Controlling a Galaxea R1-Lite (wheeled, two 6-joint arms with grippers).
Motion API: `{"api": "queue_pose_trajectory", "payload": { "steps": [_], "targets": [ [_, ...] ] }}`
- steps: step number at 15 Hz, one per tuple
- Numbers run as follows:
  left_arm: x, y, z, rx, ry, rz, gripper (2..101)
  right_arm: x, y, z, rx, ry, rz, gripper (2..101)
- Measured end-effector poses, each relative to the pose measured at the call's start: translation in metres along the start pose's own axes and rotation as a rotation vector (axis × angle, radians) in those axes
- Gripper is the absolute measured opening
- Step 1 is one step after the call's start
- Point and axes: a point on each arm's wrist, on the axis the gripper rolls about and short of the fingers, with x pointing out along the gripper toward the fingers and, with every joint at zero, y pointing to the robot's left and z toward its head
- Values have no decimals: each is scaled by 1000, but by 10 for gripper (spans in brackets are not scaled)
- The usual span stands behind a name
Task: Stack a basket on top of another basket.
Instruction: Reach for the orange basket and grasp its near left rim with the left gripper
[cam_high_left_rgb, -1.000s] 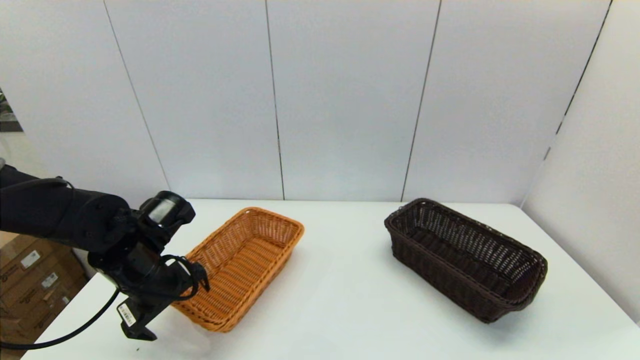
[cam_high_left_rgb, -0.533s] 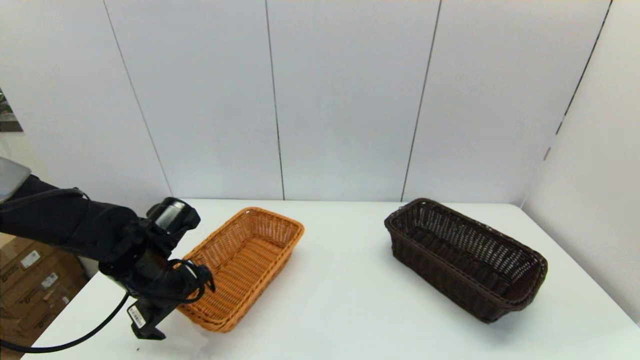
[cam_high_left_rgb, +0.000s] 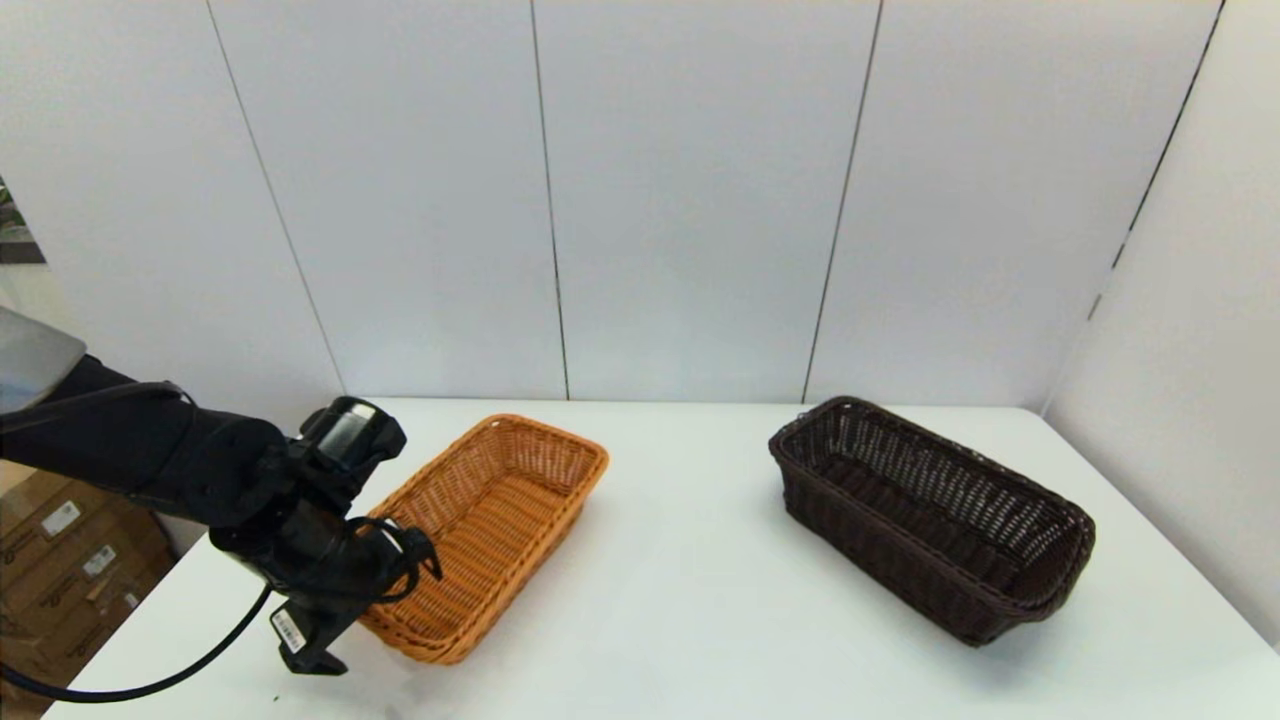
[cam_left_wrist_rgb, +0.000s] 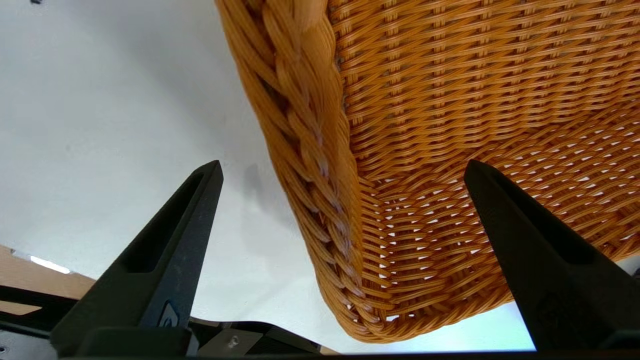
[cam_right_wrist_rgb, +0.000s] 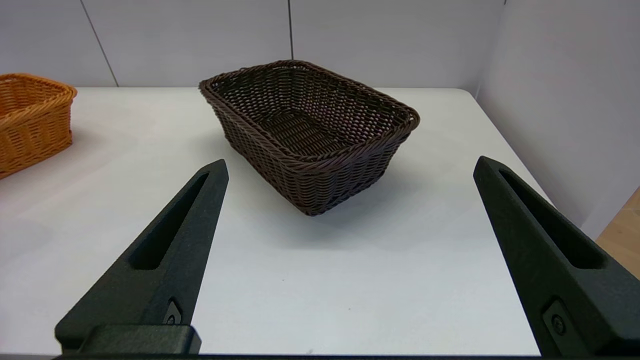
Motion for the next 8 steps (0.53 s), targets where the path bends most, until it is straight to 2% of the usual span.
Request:
{"api": "queue_pose_trajectory", "payload": {
  "steps": [8],
  "targets": [
    [2, -4, 3, -38, -15, -35, 978, 0, 0, 0, 0, 0, 0, 973]
  ]
}}
